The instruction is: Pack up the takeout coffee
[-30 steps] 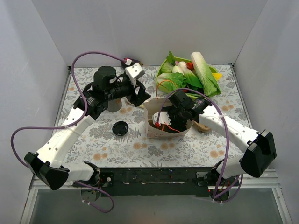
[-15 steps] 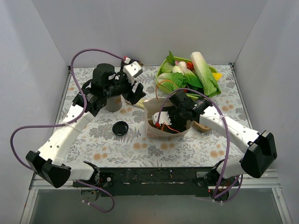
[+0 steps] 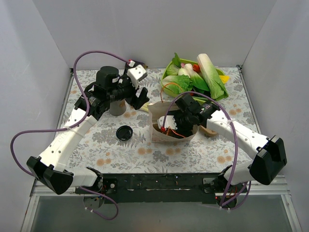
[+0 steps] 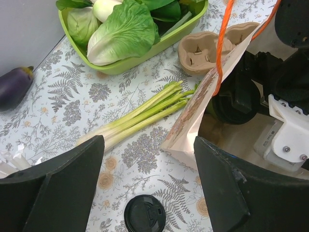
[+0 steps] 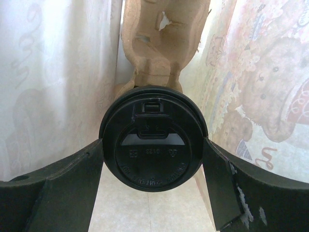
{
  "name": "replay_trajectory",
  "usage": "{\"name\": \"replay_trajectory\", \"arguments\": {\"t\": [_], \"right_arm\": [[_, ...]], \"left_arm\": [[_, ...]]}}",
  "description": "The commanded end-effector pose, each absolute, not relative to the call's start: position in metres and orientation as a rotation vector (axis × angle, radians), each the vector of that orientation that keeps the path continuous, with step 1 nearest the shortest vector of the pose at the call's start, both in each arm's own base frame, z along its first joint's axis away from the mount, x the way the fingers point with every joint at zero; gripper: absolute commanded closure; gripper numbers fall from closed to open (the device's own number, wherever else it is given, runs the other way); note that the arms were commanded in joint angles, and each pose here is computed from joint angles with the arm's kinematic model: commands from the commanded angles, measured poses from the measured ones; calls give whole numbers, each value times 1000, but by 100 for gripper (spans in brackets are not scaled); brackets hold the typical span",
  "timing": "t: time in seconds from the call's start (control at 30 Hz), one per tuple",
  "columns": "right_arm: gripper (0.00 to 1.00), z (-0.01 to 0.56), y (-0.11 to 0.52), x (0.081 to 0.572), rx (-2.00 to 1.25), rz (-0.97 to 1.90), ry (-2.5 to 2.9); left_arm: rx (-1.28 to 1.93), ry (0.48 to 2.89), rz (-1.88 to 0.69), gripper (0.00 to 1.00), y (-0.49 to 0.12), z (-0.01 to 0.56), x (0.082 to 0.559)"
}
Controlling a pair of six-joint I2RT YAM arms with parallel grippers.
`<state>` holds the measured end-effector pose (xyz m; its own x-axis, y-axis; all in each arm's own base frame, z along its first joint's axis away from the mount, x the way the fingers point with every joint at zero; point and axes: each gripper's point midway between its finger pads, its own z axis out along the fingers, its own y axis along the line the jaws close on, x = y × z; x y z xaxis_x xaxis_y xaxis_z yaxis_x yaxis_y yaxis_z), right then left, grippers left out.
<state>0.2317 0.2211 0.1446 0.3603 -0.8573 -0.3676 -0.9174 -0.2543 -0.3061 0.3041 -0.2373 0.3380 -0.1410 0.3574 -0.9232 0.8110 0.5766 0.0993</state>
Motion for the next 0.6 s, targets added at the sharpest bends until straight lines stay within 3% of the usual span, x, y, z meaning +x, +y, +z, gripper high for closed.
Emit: {"name": "replay_trajectory", "arguments": {"t": [0.0, 0.17, 0.2, 0.3, 0.57], "right_arm": [[40, 126, 202, 199, -2250, 305, 1703], [23, 147, 214, 201, -2189, 355, 1737], [15, 150, 217, 200, -2183, 373, 1737], [9, 159, 221, 203, -2172, 376, 1735], [5, 180, 228, 213, -2130, 352, 1719]], "left_arm": [[954, 1693, -502, 24, -228, 357, 300], [951, 1693, -502, 24, -225, 355, 298], [948, 1698, -501, 24, -224, 353, 298], [952, 1701, -511, 24, -224, 350, 297], [960, 1700, -512, 24, -224, 347, 296]]}}
